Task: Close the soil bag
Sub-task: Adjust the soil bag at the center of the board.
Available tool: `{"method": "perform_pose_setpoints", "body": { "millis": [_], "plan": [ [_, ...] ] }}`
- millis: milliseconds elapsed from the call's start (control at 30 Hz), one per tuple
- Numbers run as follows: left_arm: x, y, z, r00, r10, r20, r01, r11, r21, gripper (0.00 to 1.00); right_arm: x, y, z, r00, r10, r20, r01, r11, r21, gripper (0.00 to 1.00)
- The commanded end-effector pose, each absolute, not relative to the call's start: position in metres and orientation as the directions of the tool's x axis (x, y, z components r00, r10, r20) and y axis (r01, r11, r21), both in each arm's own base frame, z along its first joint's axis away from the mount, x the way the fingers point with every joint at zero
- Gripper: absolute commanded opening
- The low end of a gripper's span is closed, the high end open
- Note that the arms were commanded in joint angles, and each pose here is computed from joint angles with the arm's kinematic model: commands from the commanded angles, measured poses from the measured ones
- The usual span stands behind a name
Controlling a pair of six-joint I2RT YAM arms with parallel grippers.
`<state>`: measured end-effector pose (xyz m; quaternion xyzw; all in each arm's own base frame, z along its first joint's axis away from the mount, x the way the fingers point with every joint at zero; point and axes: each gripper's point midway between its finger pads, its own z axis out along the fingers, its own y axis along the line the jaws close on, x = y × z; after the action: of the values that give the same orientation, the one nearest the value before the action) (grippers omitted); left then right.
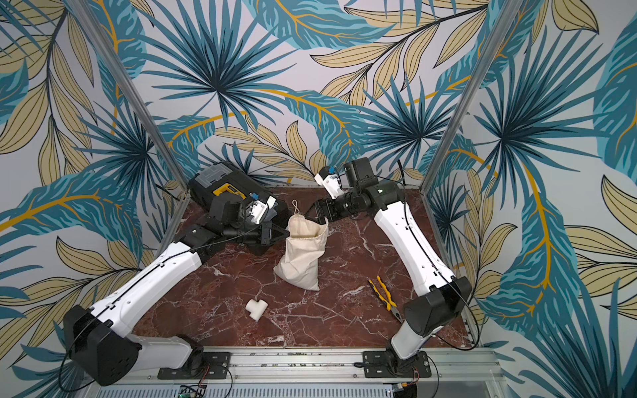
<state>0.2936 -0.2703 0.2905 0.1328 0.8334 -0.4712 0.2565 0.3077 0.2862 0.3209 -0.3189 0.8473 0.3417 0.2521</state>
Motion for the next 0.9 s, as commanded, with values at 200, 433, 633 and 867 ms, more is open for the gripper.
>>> {"method": "perform_pose_setpoints", "body": {
  "millis": [200,433,633,867],
  "plan": [
    [0.284,-0.267,0.317,-0.805,-0.029,-0.593,0.497,0.512,-0.7,0.0,0.294,0.278,0.285,-0.578,-0.537,-0.614,-0.771,0.605,0.197,0.83],
    [0.277,-0.265,0.316,-0.809,-0.004,-0.587,0.502,0.514,-0.696,0.0,0.333,0.271,0.32,-0.46,-0.496,-0.737,-0.724,0.69,-0.012,0.84],
    [0.27,-0.265,0.318,-0.813,0.016,-0.583,0.51,0.503,-0.698,0.0,0.343,0.282,0.315,-0.391,-0.56,-0.731,-0.772,0.632,-0.072,0.85],
    [0.26,-0.262,0.318,-0.818,0.066,-0.571,0.52,0.507,-0.687,0.0,0.318,0.308,0.315,-0.241,-0.605,-0.759,-0.906,0.421,-0.049,0.86]
  ]
}}
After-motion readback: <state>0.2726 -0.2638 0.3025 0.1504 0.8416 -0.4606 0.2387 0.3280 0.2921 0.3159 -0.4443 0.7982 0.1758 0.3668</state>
